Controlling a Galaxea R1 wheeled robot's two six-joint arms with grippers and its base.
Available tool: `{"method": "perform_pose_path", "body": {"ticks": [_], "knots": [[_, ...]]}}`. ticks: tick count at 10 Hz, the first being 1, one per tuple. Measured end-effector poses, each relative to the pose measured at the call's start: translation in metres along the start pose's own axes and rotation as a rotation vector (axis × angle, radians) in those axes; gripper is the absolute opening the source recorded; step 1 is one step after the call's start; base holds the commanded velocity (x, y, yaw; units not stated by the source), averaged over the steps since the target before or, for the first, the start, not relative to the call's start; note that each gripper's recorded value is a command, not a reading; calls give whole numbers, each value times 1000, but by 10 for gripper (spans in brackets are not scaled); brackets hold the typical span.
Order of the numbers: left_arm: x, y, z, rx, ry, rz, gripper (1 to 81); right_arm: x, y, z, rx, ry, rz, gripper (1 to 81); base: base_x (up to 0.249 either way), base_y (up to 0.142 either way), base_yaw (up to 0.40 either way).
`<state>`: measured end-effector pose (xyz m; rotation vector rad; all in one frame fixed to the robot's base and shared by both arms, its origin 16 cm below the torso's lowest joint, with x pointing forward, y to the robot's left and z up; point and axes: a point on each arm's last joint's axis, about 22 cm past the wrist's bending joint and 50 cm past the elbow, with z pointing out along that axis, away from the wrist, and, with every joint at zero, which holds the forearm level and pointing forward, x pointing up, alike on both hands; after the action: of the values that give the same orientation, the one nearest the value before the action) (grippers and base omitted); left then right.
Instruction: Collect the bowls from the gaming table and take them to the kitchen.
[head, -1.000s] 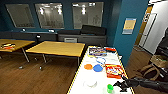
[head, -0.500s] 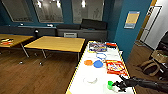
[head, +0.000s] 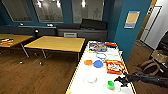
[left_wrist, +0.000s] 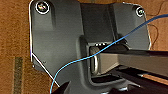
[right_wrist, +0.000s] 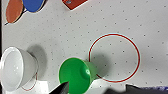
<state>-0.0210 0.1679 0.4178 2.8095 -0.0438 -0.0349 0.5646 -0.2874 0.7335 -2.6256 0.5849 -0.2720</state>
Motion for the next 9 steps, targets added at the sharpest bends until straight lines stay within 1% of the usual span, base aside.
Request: {"method": "perform_pose_path", "body": {"ticks": [2,4,5,7,9], "knots": [[0,1,0,-1,0,0,811,11,19,-9,-24,20,19,811,0,0,0],[-1,0,1,0,-6,-3,811,9,16,-2,-24,8,18,811,0,0,0],[-7,0,1,-1,-20,-8,811,9,14,7,-24,-3,18,811,0,0,0],[-24,1,2,-3,-61,-23,811,6,16,31,-29,-32,24,811,0,0,0],[-41,3,3,-6,-101,-37,811,-5,29,58,-49,-74,41,811,0,0,0]]}}
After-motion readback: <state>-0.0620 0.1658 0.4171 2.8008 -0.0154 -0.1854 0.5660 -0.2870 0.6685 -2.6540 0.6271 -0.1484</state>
